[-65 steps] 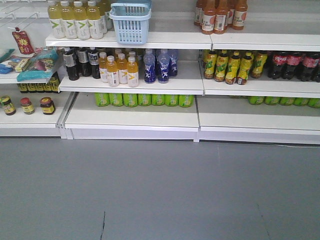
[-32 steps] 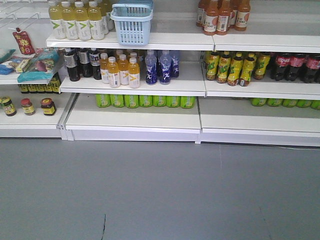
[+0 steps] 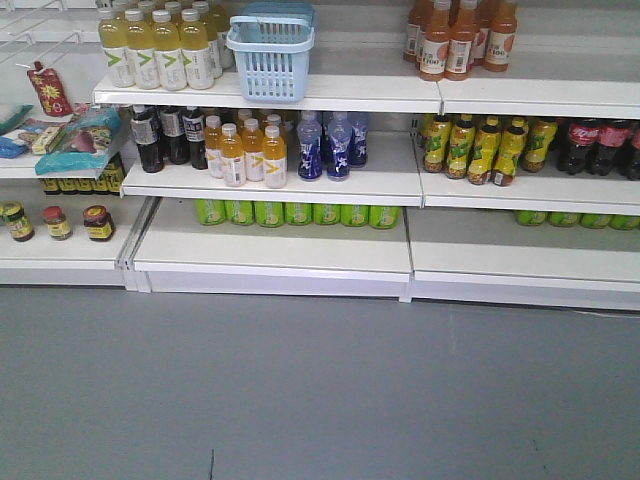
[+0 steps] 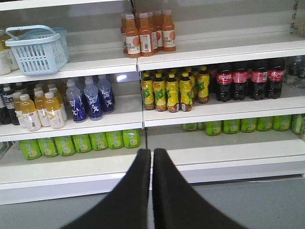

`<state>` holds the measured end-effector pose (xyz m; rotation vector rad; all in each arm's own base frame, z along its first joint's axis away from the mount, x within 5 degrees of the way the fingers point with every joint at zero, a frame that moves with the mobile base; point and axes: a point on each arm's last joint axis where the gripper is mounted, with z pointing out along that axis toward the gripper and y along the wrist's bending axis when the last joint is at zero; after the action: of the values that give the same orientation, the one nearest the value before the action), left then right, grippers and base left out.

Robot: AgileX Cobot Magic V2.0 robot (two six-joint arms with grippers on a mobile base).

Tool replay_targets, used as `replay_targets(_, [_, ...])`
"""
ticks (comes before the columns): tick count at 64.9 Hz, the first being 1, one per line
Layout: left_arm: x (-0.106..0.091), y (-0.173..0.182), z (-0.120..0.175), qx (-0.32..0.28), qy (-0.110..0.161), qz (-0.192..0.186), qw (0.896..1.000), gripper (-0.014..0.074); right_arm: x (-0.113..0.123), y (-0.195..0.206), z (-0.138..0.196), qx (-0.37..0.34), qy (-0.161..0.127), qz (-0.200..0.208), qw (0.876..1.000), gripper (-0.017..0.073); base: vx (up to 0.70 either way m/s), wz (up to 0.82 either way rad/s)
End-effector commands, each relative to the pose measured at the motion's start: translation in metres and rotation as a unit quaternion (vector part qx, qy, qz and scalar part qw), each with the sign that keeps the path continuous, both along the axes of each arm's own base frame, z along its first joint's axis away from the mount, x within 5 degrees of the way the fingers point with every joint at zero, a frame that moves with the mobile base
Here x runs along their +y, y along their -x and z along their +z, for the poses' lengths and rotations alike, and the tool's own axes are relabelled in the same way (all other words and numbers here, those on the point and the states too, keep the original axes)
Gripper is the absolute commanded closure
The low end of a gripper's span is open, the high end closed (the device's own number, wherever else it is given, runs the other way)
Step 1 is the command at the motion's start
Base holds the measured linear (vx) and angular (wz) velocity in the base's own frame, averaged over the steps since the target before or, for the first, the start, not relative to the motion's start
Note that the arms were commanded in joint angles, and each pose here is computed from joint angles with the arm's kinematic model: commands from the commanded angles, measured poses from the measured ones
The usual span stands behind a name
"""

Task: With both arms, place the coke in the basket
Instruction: 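Drive the base toward the shelf holding the light-blue basket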

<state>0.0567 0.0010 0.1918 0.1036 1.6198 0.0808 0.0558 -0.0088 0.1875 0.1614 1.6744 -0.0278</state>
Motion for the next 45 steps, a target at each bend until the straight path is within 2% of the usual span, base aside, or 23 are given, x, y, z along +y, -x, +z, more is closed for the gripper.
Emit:
replay_targets(1, [-0.0025, 0.0010, 0.0071, -0.039, 0.011, -0.015, 0.999, 0.0600, 0.0018, 0.0003, 0.0033, -0.034, 0.013, 0.011, 0.999, 0.0564, 0.14, 0.12])
replay_targets(45, [-0.0025, 0.0010, 0.0071, -0.039, 0.011, -0.015, 0.999, 0.0600, 0.0019, 0.0003, 0.0034, -0.035, 0.013, 0.011, 0.999, 0.0564, 0.18, 0.03])
